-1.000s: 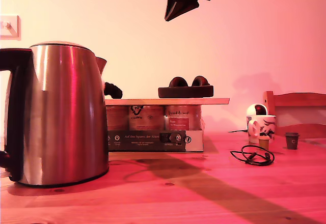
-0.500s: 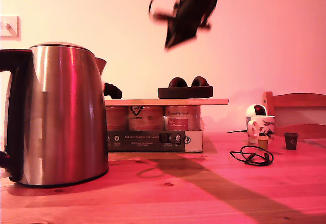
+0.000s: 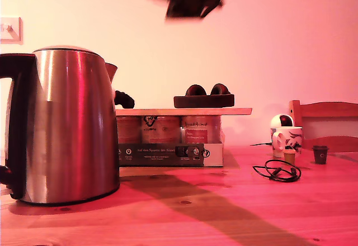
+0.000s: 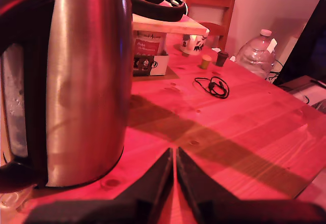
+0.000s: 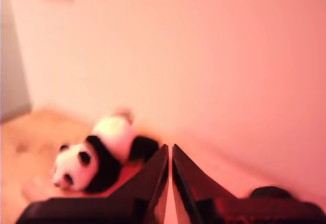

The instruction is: Pick up the headphones and place it on the shelf behind you

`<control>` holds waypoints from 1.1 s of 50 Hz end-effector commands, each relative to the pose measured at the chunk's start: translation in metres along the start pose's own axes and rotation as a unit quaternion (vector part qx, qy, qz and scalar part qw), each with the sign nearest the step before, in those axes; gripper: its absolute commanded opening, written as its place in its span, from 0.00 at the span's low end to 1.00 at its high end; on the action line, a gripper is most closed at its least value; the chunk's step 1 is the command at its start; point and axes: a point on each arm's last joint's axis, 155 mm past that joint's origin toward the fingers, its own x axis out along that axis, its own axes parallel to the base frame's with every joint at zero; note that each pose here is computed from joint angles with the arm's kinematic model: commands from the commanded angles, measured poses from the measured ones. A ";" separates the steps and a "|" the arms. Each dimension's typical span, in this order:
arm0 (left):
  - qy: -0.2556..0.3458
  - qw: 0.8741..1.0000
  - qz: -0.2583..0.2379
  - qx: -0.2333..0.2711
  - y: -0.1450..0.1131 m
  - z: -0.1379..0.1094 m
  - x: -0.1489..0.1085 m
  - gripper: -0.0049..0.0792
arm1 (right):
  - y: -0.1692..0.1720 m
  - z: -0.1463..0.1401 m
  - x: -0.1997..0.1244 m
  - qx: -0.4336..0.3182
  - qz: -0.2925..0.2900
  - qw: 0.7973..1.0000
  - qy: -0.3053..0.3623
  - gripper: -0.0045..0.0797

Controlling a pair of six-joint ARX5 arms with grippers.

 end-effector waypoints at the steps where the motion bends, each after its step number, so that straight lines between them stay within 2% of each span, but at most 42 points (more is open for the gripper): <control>1: 0.005 1.000 -0.001 -0.003 0.001 -0.004 0.002 0.04 | -0.005 -0.037 -0.006 0.005 -0.011 0.999 0.030 0.04; 8: 0.005 1.000 -0.001 -0.003 0.001 -0.004 0.002 0.04 | -0.009 -0.044 -0.037 0.006 -0.025 0.999 0.032 0.04; 24: 0.004 1.000 -0.001 -0.003 0.001 -0.004 0.002 0.04 | -0.023 -0.038 -0.106 0.000 -0.050 0.999 0.015 0.04; 46: 0.004 1.000 -0.002 -0.003 0.001 -0.004 0.002 0.04 | -0.073 -0.081 -0.191 0.015 -0.141 0.989 0.039 0.04; 55: 0.004 1.000 -0.003 -0.002 0.000 -0.004 0.002 0.04 | -0.083 -0.084 -0.220 0.016 -0.160 0.987 0.031 0.04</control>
